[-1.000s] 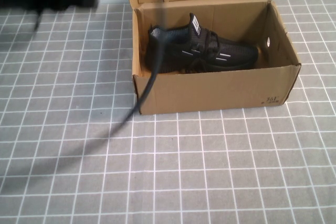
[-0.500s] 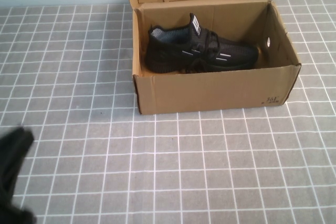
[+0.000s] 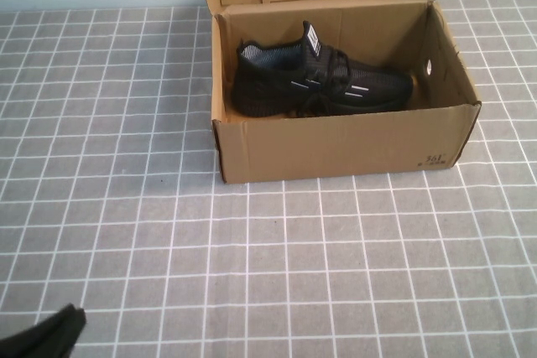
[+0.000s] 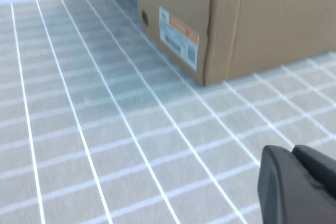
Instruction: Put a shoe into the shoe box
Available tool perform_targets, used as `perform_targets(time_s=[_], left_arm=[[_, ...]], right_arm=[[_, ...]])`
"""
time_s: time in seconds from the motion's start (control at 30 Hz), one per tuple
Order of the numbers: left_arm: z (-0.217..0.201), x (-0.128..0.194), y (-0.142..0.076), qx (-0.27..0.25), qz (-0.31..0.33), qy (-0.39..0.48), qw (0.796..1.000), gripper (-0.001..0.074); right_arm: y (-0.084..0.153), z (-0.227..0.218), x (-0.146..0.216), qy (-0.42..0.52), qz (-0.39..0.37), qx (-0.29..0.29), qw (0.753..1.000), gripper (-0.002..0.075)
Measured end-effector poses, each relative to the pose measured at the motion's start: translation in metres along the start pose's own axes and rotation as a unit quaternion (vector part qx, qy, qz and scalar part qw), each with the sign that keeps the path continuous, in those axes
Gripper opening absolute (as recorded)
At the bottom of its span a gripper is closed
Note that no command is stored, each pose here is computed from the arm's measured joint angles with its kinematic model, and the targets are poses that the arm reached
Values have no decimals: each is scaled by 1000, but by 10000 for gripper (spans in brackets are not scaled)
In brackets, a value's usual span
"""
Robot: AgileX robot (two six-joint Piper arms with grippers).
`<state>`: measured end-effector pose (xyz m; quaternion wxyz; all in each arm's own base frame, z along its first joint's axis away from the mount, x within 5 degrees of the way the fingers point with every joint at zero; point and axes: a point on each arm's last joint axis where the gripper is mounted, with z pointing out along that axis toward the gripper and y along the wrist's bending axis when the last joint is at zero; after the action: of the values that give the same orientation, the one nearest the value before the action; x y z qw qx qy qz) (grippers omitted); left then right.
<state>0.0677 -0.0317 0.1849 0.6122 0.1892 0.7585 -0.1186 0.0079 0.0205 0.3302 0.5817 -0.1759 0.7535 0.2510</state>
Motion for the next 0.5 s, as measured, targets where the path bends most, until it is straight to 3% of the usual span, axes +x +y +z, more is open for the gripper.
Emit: perform_targets(time_s=[0.5], left_arm=[[0, 10, -3, 16, -4, 50, 999, -1]], right_arm=[[0, 0, 2, 11, 0, -1, 1000, -16]])
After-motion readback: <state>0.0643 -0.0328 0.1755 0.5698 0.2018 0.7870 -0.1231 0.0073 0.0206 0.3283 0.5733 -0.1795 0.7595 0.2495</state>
